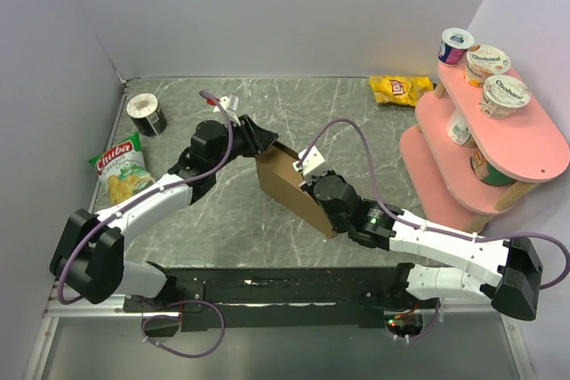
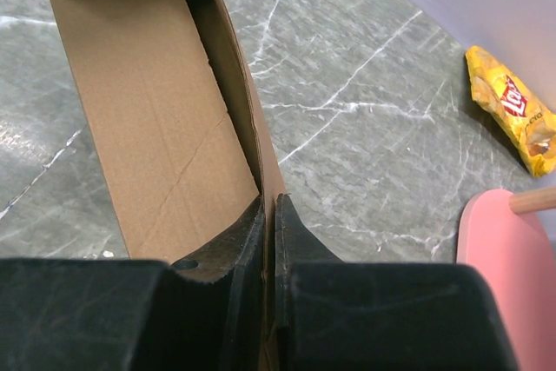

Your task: Fold the paper box

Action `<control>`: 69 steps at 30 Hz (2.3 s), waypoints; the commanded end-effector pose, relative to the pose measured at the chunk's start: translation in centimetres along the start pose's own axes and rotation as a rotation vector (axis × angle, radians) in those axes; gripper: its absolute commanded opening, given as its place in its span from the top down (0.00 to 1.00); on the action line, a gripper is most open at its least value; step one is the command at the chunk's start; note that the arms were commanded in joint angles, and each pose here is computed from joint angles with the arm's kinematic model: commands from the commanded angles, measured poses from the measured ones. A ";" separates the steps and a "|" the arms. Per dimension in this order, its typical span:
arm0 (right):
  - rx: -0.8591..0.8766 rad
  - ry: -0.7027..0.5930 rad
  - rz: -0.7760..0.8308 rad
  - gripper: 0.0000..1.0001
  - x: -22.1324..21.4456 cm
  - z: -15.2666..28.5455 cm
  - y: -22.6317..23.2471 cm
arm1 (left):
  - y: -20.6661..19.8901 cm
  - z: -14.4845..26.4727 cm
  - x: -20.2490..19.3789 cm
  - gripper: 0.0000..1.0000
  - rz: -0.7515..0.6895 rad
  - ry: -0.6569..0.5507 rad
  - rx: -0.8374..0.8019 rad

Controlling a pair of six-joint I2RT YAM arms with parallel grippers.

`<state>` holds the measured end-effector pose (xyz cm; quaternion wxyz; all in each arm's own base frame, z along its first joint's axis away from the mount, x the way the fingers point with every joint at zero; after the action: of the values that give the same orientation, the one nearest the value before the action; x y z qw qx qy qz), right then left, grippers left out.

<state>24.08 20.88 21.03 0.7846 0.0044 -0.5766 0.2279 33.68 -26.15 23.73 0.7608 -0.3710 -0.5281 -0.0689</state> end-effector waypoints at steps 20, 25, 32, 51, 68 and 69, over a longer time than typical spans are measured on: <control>-0.034 0.134 0.055 0.90 -4.5 0.6 -0.7 | 9.2 5.9 -13.0 0.80 0.065 0.409 0.339; -0.027 0.137 0.062 0.88 -5.0 0.6 -0.4 | 9.4 5.8 -13.6 0.80 0.081 0.395 0.321; 0.015 0.127 0.088 0.77 -4.8 1.0 0.8 | 9.9 5.8 -14.6 0.80 0.086 0.411 0.325; 0.218 -0.081 -0.213 0.18 3.9 6.4 0.5 | 10.5 6.3 -14.9 0.82 0.060 0.413 0.348; -0.017 -0.144 -0.686 0.21 4.6 5.6 -5.7 | 9.6 6.4 -14.3 0.82 0.023 0.389 0.306; -0.031 -0.140 -0.683 0.22 4.4 5.4 -5.8 | 9.5 6.4 -14.4 0.82 0.022 0.389 0.305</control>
<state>21.52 16.70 28.94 0.7759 0.2059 -0.5964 -0.0023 32.76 -22.53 21.26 0.7517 -0.3554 -0.5546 -0.0327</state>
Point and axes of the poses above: each gripper's point midway between its finger pads, its own z axis back along the fingers, its own y axis along the line the jaws close on, x = y × z, the point moved 2 cm from there along z, back along the fingers, and after that the axes turned 10 degrees about -z, right-handed, at the moved point
